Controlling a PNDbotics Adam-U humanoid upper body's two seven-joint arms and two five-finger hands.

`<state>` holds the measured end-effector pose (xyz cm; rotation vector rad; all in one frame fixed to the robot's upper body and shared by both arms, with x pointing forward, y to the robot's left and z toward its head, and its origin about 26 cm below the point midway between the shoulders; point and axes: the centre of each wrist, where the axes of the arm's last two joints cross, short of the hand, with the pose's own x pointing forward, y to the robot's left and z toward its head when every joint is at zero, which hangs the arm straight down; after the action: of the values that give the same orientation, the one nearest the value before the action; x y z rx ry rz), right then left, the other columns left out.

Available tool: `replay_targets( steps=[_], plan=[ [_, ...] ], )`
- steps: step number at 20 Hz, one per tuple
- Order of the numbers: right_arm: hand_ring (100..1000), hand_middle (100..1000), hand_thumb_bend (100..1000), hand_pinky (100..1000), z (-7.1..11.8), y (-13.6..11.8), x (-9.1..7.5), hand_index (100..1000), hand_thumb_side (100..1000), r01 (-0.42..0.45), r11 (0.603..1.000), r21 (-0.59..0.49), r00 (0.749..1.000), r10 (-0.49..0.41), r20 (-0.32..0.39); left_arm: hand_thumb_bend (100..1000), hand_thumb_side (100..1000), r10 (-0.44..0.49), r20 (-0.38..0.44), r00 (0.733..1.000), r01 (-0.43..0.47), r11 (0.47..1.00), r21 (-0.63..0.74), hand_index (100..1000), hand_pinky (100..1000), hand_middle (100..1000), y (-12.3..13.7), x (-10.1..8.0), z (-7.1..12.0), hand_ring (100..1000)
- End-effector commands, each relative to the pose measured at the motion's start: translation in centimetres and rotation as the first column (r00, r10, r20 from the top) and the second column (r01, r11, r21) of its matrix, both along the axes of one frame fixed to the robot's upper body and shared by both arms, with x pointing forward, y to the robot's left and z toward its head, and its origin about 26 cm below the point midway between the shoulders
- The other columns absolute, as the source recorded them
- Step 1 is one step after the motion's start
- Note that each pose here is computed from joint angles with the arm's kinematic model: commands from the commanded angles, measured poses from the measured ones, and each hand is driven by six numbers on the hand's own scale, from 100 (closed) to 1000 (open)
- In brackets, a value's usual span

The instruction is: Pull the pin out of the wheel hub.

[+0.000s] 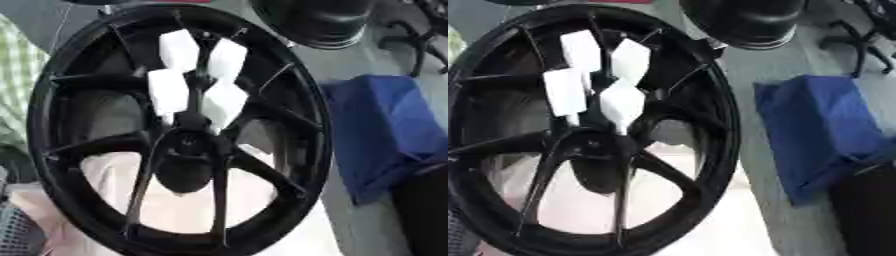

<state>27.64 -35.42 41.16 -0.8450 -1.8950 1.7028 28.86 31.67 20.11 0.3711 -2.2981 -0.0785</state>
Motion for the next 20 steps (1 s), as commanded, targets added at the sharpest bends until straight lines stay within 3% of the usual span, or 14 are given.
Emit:
replay_targets(
  steps=[1,13,20],
  plan=[
    [774,706,159,865,1.4,-0.1,-0.9,788,252,0.018,0.999,-0.031,0.999,-0.017,0.036,333,765,0.007,0.03,1.0,-0.008,0.999,0.031,766,728,547,0.3,-0.3,1.0,592],
    [778,709,177,863,1.2,0.2,-1.0,788,249,0.015,0.998,-0.054,0.999,-0.013,0.032,335,763,0.006,0.032,0.999,-0.007,1.0,0.03,766,728,547,0.3,-0.3,1.0,590],
    [797,736,243,859,0.4,1.6,-1.4,807,241,0.005,0.988,-0.151,1.0,-0.001,0.025,336,764,0.004,0.034,0.999,-0.005,1.0,0.031,766,729,547,0.3,-0.3,1.1,589]
  ],
)
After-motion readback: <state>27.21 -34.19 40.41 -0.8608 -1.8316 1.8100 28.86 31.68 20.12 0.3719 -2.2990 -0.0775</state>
